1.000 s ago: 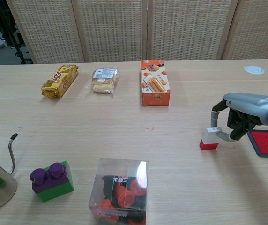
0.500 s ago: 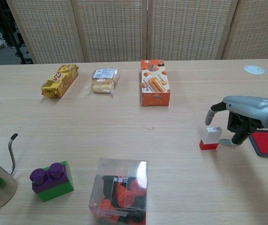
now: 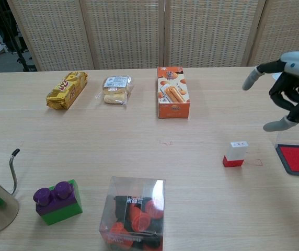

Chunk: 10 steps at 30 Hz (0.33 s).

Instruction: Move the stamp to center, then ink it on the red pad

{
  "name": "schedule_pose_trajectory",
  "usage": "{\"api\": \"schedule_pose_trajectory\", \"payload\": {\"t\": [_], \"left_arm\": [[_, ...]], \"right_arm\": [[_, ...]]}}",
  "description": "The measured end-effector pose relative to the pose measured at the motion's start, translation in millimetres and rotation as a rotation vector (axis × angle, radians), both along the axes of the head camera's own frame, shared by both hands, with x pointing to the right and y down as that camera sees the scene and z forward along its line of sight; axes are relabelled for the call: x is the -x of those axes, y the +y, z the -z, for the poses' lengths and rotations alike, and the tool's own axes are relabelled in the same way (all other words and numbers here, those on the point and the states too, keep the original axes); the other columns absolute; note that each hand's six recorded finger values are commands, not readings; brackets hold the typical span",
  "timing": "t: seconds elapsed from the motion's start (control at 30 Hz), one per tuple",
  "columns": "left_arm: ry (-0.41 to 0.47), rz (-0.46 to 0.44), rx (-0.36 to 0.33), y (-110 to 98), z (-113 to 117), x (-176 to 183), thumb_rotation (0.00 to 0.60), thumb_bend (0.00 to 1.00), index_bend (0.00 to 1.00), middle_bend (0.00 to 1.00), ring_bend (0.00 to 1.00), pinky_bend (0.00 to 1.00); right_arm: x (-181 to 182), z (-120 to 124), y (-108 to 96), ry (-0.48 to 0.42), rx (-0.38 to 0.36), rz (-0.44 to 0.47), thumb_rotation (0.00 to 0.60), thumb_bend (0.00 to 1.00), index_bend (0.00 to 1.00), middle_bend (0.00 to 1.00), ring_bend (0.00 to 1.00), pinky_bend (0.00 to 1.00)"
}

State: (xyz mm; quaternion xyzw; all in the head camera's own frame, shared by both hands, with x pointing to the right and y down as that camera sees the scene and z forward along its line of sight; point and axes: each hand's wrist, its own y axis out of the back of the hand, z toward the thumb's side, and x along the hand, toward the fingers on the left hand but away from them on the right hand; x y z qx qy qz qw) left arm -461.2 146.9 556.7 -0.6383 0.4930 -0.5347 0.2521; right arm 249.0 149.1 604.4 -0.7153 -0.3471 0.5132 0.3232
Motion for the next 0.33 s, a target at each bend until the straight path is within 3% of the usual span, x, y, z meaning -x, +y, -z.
{"api": "schedule_pose_trajectory", "payload": {"t": [0.07, 0.1, 0.23, 0.33], "left_arm": [[-0.013, 0.0, -0.011, 5, 2, 3, 0.6, 0.0, 0.0, 0.0, 0.0, 0.0], [-0.019, 0.001, -0.017, 7, 3, 5, 0.6, 0.0, 0.0, 0.0, 0.0, 0.0], [-0.05, 0.003, -0.027, 22, 4, 11, 0.6, 0.0, 0.0, 0.0, 0.0, 0.0], [-0.068, -0.003, -0.027, 32, 3, 14, 0.6, 0.0, 0.0, 0.0, 0.0, 0.0]], "right_arm": [[-14, 17, 1, 0.013, -0.092, 0.001, 0.6, 0.0, 0.15, 0.06, 0.01, 0.22], [-21, 25, 2, 0.018, -0.132, -0.003, 0.6, 0.0, 0.13, 0.03, 0.0, 0.17], [-60, 50, 11, 0.054, -0.291, -0.033, 0.6, 0.0, 0.05, 0.0, 0.0, 0.08], [-90, 51, 20, 0.084, -0.33, -0.068, 0.6, 0.0, 0.03, 0.0, 0.0, 0.05]]}}
